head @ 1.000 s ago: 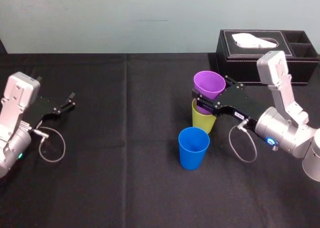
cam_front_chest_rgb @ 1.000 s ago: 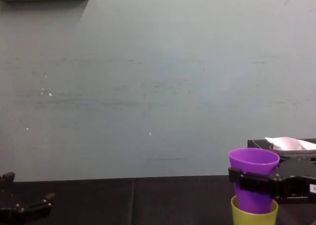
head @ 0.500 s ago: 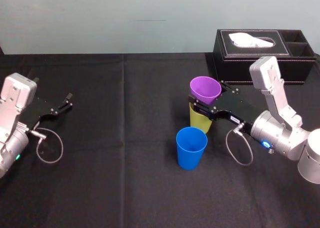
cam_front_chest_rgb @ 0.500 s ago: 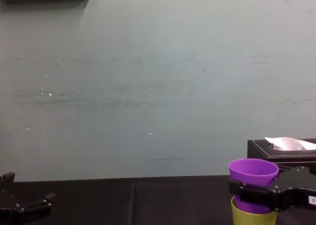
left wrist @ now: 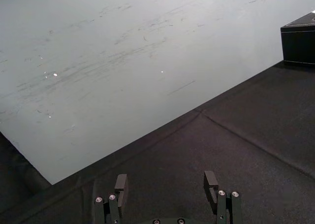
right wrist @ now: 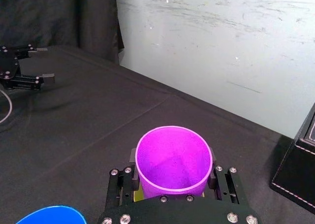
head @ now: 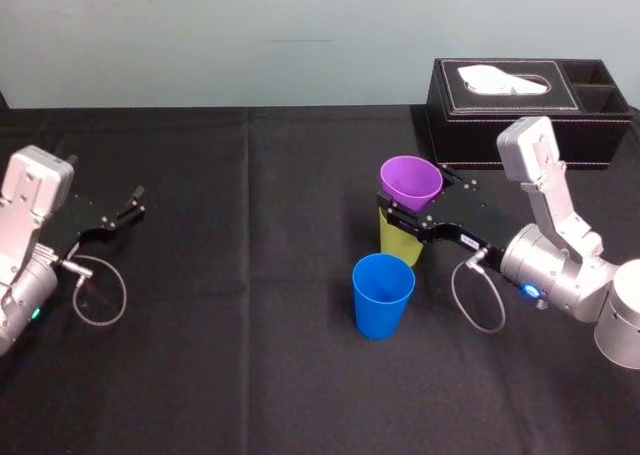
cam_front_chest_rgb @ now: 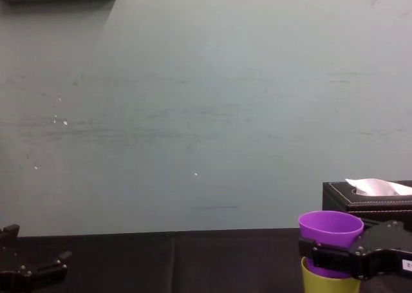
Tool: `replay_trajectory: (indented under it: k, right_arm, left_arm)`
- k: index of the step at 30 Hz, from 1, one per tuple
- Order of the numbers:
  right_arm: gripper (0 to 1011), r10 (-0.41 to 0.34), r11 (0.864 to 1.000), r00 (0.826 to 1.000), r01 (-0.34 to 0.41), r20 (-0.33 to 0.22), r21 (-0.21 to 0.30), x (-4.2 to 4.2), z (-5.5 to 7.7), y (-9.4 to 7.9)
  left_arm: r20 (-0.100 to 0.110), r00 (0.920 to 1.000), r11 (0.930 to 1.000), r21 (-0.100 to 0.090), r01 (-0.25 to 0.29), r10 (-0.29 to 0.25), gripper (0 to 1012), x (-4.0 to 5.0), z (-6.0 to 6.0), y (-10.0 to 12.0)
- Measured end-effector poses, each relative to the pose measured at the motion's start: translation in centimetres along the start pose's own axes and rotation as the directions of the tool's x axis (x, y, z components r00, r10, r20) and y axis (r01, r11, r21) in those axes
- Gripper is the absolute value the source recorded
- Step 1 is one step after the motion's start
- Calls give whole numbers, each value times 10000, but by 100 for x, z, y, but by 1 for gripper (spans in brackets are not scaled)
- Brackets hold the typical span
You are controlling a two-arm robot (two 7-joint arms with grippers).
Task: Stack the three plastic cups sequentially using one hand.
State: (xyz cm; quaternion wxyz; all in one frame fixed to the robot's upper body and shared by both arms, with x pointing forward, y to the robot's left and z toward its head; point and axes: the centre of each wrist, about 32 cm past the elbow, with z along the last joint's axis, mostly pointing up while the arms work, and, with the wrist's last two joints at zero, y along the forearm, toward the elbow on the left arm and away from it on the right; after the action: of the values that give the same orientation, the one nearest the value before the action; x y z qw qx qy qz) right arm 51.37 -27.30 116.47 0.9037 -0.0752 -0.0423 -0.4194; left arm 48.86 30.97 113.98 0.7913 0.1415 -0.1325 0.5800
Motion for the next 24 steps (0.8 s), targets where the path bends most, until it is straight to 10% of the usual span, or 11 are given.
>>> replay_trajectory:
  k: [16,24]
  right_arm:
    - [739,-9,10000,10000,9,-2,20,5,9,-3]
    - [935,-6,10000,10000,6,-3,19,4,12,-3]
  left_arm:
    - [0,10000,10000,1,1,-1,1011,0,0,0]
    - [0,10000,10000,0,1,-1,1011,0,0,0]
